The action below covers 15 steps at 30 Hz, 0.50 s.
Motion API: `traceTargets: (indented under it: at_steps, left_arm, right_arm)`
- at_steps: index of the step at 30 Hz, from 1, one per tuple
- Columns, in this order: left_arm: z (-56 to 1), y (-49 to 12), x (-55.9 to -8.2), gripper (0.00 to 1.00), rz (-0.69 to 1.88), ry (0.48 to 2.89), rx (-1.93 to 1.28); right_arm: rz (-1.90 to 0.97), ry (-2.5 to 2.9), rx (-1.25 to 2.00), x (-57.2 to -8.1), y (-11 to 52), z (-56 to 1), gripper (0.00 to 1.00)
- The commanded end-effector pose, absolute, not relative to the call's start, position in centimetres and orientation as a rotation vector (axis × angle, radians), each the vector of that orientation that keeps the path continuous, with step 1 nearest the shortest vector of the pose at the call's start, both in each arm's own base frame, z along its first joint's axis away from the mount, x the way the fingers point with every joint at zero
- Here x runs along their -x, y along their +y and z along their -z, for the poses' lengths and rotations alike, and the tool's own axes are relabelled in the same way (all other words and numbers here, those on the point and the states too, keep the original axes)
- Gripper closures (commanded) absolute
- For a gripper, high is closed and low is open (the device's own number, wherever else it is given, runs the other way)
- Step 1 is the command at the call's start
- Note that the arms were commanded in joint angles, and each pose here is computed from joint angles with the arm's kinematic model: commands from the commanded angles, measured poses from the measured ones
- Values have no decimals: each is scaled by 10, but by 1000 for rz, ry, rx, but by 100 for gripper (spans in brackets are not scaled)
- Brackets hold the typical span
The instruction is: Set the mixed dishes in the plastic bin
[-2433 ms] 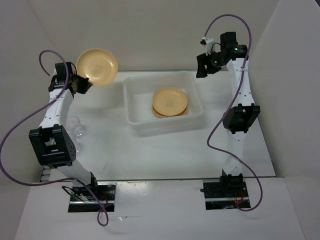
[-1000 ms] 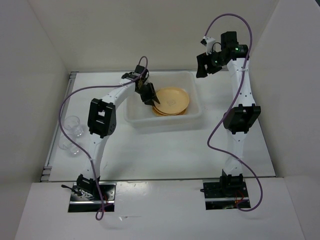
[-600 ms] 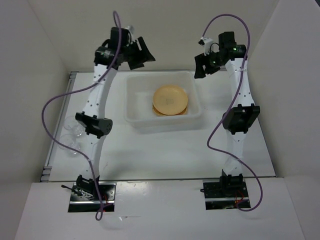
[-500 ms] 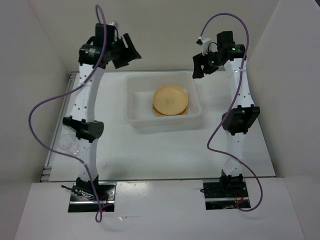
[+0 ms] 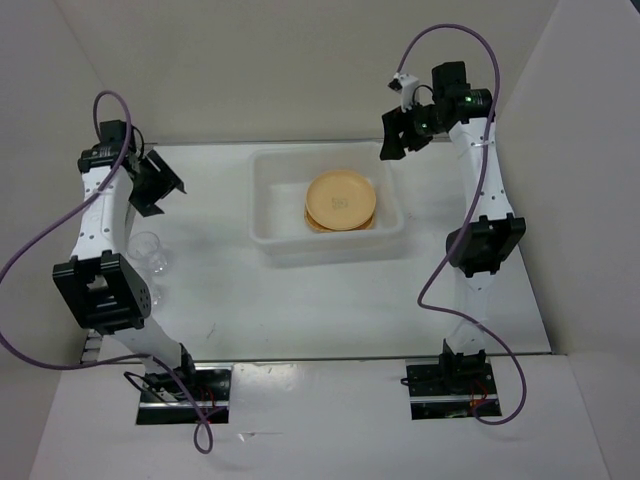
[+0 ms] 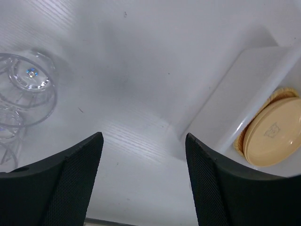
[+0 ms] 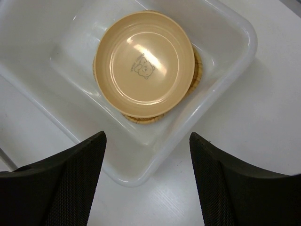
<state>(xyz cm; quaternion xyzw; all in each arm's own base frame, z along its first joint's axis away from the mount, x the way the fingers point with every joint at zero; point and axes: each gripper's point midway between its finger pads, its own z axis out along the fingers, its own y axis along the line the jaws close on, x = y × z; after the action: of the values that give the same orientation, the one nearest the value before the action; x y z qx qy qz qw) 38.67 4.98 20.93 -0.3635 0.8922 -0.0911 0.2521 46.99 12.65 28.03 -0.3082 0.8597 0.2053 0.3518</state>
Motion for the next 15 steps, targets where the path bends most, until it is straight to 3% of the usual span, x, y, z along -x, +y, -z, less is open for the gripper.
traceTargets:
  at_steps: [1, 8, 15]
  left_arm:
    - [-228, 55, -388, 22, 264, 2362, 868]
    - [-171, 67, -374, 22, 238, 2457, 940]
    - [-148, 86, -365, 22, 97, 2486, 990]
  right_arm:
    - [-576, 2186, 835, -457, 136, -293, 23]
    - [-591, 2211, 853, -455, 139, -282, 23]
    - [-613, 2262, 850, -449, 139, -266, 23]
